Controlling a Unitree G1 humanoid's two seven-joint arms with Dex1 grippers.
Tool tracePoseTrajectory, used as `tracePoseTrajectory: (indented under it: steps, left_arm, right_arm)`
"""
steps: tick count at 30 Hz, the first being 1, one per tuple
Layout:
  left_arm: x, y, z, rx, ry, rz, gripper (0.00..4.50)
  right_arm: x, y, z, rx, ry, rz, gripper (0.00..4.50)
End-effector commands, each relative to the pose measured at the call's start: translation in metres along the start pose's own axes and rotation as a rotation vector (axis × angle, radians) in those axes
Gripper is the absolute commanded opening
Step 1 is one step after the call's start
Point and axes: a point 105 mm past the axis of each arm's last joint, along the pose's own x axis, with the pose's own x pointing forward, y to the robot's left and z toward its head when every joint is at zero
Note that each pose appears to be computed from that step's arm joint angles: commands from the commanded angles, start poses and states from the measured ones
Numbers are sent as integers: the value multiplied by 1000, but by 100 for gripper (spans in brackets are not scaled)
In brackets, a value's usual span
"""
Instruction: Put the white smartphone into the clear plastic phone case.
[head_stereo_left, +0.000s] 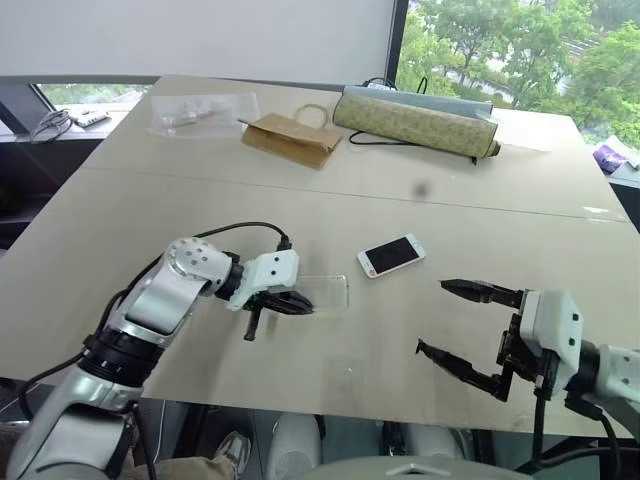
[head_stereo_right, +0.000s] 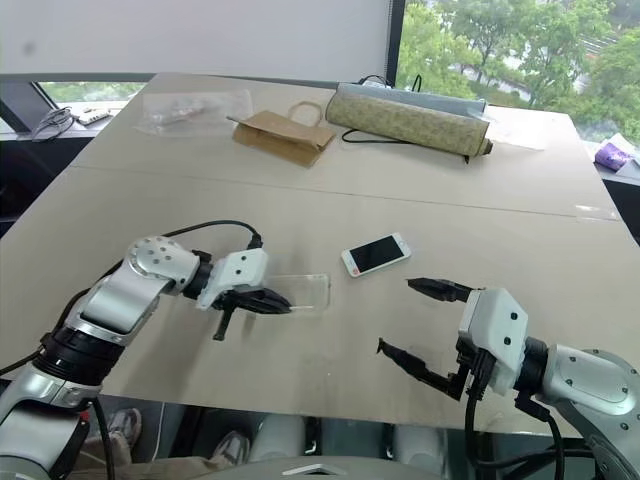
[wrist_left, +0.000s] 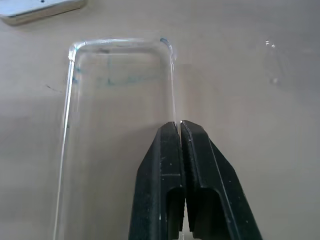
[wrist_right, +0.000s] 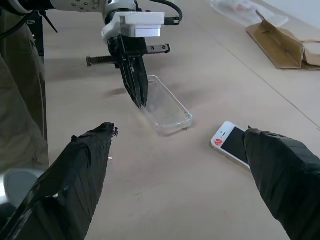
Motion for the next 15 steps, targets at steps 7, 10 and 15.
tracePoseTrajectory:
  steps: [7, 10, 15]
  left_arm:
    - [15, 5, 15, 127, 23, -77, 9]
    - [20, 4, 17, 148, 29, -108, 9]
    - [32, 13, 24, 169, 27, -108, 9]
  right_arm:
    - [-2, 6, 5, -29, -7, -6, 450]
    - [-3, 6, 4, -30, 0, -13, 450]
    - [-2, 6, 5, -33, 0, -20, 450]
